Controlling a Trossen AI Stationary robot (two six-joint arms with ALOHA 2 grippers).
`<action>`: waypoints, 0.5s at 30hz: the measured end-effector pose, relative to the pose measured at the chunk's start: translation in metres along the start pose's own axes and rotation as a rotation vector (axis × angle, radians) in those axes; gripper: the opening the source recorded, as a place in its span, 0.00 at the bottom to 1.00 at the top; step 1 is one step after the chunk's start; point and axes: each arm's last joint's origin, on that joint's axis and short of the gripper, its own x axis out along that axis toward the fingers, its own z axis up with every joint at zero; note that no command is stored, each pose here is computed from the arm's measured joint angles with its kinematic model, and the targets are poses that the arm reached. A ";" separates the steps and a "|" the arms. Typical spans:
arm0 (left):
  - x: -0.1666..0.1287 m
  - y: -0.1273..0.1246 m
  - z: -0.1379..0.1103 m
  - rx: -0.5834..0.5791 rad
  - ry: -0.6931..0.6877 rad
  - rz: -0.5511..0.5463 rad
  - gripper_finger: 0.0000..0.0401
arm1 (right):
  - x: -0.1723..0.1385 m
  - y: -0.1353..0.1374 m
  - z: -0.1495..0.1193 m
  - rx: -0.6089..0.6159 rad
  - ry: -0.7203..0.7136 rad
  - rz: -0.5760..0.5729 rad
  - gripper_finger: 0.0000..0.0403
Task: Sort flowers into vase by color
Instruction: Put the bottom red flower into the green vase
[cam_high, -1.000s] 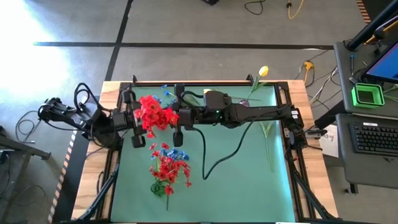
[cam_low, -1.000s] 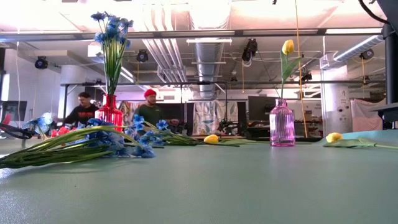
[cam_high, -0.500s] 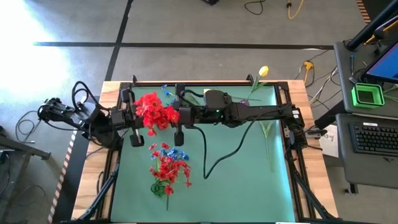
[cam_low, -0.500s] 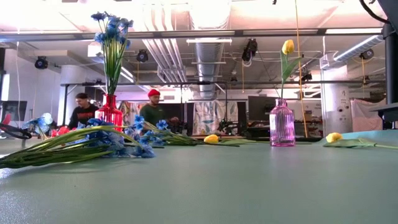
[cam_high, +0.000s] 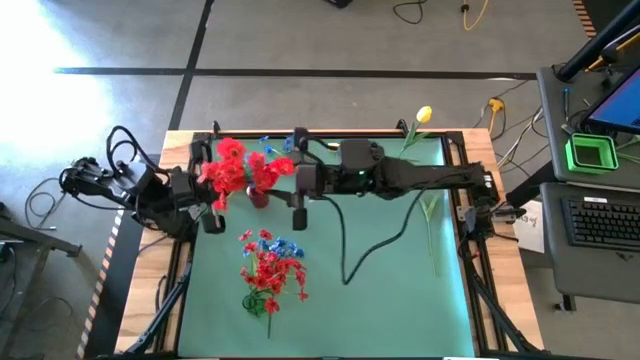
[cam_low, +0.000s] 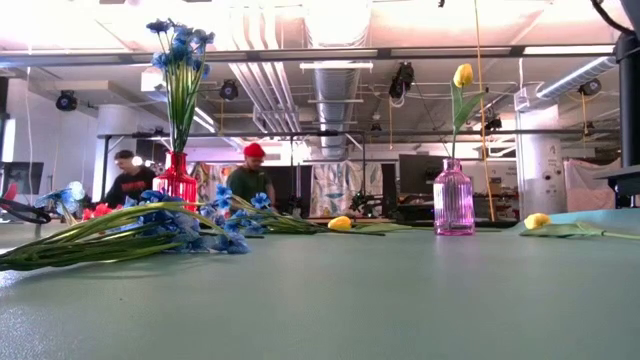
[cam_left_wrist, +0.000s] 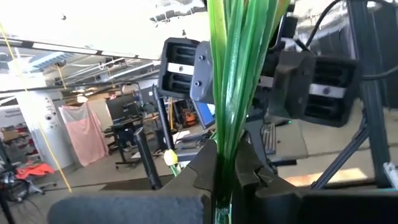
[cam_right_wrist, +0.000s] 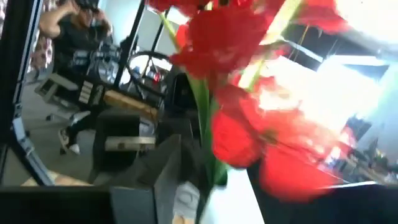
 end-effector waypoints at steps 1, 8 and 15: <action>-0.002 0.001 0.001 -0.011 -0.003 -0.001 0.00 | -0.004 -0.001 0.002 0.007 0.021 0.003 0.44; -0.015 0.006 0.006 -0.047 -0.025 -0.029 0.00 | -0.031 -0.008 0.014 0.038 0.144 0.055 0.50; -0.029 0.001 0.015 -0.234 -0.097 -0.224 0.00 | -0.053 -0.013 0.021 0.078 0.230 0.086 0.50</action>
